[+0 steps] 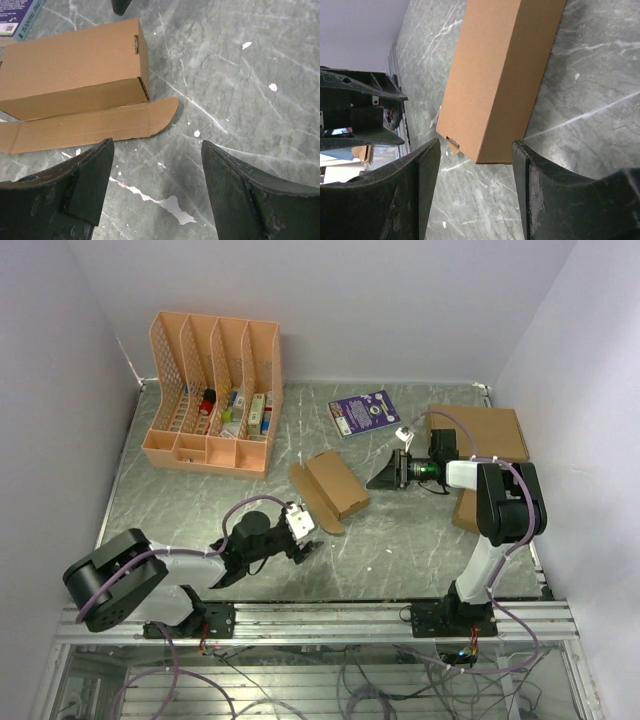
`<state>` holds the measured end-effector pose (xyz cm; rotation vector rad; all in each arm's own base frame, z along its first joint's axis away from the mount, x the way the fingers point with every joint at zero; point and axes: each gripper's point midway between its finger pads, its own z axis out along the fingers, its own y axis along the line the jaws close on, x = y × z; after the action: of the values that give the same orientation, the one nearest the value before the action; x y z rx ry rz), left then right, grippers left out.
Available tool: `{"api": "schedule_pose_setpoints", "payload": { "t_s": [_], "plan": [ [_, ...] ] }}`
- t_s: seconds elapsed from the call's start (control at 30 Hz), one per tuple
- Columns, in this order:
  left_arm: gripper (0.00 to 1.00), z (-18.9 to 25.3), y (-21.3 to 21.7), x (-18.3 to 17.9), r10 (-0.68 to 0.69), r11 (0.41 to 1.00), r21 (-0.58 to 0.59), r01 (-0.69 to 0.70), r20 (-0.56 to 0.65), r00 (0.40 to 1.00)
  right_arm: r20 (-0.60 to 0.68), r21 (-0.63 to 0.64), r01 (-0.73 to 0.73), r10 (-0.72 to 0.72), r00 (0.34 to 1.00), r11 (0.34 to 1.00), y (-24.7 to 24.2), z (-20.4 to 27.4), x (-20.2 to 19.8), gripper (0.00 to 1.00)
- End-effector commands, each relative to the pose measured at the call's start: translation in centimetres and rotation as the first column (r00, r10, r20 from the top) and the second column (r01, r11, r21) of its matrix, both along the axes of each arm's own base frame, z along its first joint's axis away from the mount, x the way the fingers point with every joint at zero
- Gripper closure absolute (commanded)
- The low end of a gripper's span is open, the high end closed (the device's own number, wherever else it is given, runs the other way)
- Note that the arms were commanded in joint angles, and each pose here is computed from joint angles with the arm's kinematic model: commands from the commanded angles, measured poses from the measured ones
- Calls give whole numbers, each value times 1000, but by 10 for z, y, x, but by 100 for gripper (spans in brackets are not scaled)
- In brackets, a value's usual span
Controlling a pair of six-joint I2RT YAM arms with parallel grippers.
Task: Fold the paper box
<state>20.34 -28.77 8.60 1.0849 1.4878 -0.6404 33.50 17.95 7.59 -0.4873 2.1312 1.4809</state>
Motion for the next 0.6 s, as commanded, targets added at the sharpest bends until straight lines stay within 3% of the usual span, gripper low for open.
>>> {"api": "schedule_pose_setpoints", "payload": {
  "t_s": [0.0, 0.57],
  "plan": [
    [19, 17, -11, 12, 6, 1000, -22, -4, 97, 995, -14, 17, -27, 27, 1000, 999, 5, 0, -1, 41],
    [18, 11, -18, 20, 8, 1000, 16, -10, 120, 993, -30, 7, -48, 49, 998, 999, 11, -5, -4, 41]
  ]
}}
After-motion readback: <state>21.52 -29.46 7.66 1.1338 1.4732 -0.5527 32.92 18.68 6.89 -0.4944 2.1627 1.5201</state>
